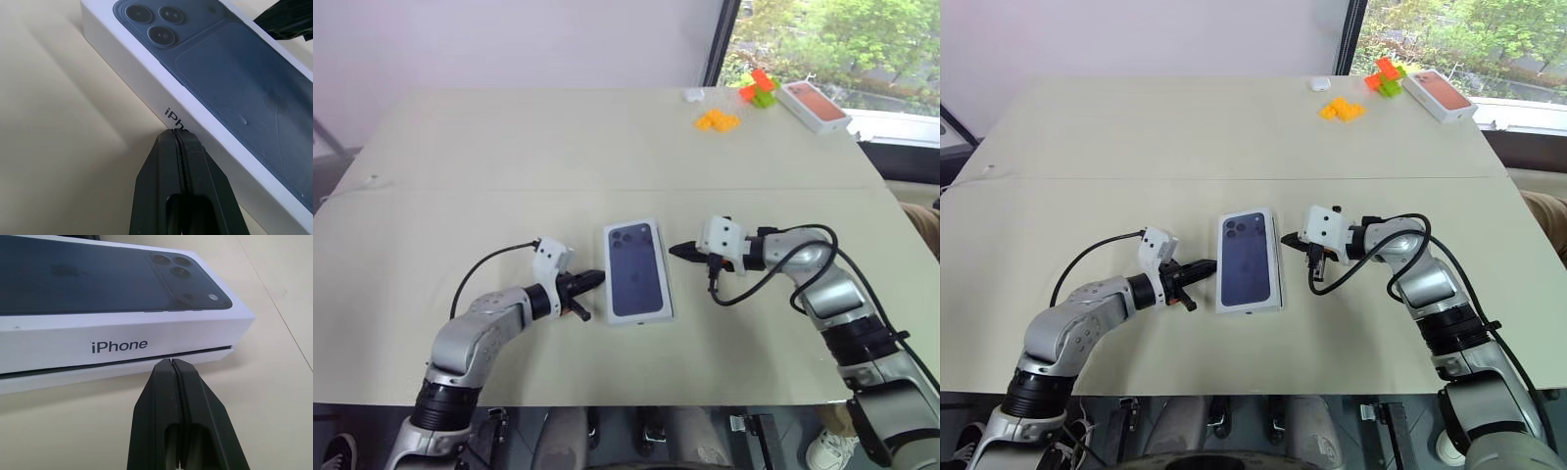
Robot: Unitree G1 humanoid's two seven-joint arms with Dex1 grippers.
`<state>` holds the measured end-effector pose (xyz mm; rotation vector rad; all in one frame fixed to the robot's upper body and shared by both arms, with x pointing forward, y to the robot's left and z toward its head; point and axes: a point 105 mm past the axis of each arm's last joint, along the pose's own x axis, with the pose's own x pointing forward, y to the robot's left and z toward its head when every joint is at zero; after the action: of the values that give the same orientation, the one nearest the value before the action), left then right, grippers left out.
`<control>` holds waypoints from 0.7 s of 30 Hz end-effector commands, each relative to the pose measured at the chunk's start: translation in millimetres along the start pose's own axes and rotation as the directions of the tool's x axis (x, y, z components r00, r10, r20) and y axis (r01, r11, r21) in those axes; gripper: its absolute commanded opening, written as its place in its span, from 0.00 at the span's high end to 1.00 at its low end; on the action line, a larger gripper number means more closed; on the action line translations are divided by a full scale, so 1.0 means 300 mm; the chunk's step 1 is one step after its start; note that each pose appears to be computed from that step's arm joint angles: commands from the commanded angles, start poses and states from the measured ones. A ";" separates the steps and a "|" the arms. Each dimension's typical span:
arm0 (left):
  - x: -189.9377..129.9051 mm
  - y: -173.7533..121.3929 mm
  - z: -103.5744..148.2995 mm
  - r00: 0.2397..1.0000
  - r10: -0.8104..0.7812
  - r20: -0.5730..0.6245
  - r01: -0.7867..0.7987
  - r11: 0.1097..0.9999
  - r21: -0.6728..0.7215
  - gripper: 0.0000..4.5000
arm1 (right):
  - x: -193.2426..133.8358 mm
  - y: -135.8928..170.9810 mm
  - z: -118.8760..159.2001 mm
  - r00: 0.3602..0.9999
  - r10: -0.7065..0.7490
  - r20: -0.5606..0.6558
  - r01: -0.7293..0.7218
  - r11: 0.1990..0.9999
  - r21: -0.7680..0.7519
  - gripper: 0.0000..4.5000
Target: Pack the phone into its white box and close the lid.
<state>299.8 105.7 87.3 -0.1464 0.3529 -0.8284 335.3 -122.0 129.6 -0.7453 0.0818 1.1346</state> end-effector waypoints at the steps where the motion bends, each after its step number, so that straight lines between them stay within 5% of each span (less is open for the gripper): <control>1: 0.003 -0.025 0.058 0.998 -0.022 0.056 0.019 0.999 0.044 1.00 | -0.014 -0.018 0.019 1.000 -0.018 0.007 0.018 0.999 -0.041 0.99; 15: 0.011 -0.038 0.138 0.987 -0.023 0.157 0.027 0.999 -0.027 1.00 | -0.006 -0.013 0.007 1.000 -0.007 -0.019 0.005 0.996 -0.086 0.99; 21: -0.031 -0.007 0.085 0.996 0.007 0.090 -0.007 1.000 0.003 1.00 | -0.018 -0.036 0.023 1.000 -0.025 -0.009 0.024 0.995 -0.093 0.99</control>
<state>303.7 109.9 105.4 -0.1910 0.3038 -0.8001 337.2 -125.9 125.1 -0.8143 0.0878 1.1297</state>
